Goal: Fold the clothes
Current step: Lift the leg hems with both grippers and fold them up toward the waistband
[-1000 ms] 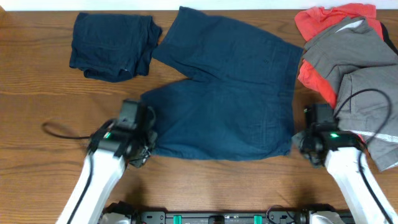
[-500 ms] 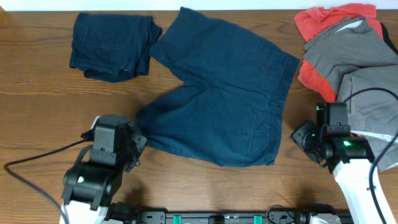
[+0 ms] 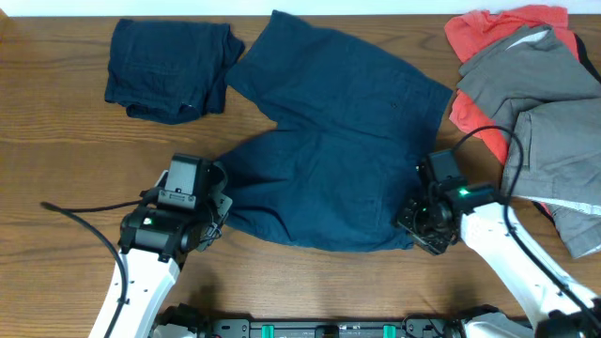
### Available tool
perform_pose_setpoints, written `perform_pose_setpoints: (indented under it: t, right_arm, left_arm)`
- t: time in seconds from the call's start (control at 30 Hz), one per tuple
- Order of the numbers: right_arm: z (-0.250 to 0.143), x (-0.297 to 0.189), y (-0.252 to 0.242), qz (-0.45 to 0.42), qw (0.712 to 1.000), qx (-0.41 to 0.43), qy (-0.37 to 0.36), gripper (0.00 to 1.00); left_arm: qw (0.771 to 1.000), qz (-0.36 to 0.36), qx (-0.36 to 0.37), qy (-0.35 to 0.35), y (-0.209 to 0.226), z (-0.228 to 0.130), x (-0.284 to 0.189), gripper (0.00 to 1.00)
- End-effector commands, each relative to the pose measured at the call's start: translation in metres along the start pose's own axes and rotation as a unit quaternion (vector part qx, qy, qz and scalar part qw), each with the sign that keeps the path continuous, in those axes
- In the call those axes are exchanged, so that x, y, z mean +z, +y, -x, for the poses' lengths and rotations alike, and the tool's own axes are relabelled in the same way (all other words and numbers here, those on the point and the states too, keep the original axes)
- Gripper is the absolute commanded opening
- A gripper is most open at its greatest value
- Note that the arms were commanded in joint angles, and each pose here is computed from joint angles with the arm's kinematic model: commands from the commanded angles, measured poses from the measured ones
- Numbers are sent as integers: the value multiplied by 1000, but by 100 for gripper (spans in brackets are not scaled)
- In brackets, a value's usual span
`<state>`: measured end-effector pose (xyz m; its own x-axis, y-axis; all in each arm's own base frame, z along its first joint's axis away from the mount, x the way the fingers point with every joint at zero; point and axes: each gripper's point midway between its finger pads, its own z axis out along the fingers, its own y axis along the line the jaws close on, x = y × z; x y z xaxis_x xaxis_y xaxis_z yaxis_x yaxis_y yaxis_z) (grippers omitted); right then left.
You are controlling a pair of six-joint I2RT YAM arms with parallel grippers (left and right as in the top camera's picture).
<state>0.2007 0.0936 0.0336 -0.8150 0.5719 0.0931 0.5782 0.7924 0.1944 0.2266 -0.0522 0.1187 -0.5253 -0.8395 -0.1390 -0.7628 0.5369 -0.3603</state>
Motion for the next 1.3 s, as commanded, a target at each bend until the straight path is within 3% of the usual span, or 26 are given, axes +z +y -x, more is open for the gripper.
perform_pose_setpoints:
  t: [0.0, 0.53, 0.8, 0.87, 0.93, 1.07, 1.27]
  right_arm:
    - [-14, 14, 4, 6, 999, 15, 33, 44]
    - [-33, 44, -8, -40, 996, -19, 73, 47]
    - [-14, 42, -32, -101, 995, -7, 20, 48]
    - [-7, 41, -35, -108, 994, 2, 4, 44]
    - [-3, 42, -33, -106, 994, 2, -7, 34]
    - [8, 42, -32, -107, 994, -1, -34, 2]
    - [20, 35, -33, -108, 992, 20, -60, 1]
  left_arm:
    - [1000, 1, 5, 3, -1, 0, -1, 6]
    - [1000, 3, 5, 3, 0, 0, 0, 6]
    - [1000, 3, 5, 3, 0, 0, 0, 6]
    - [1000, 3, 5, 3, 0, 0, 0, 6]
    - [1000, 3, 5, 3, 0, 0, 0, 6]
    - [1000, 4, 5, 4, 0, 0, 0, 6]
    - [1000, 0, 6, -6, 0, 3, -3, 6]
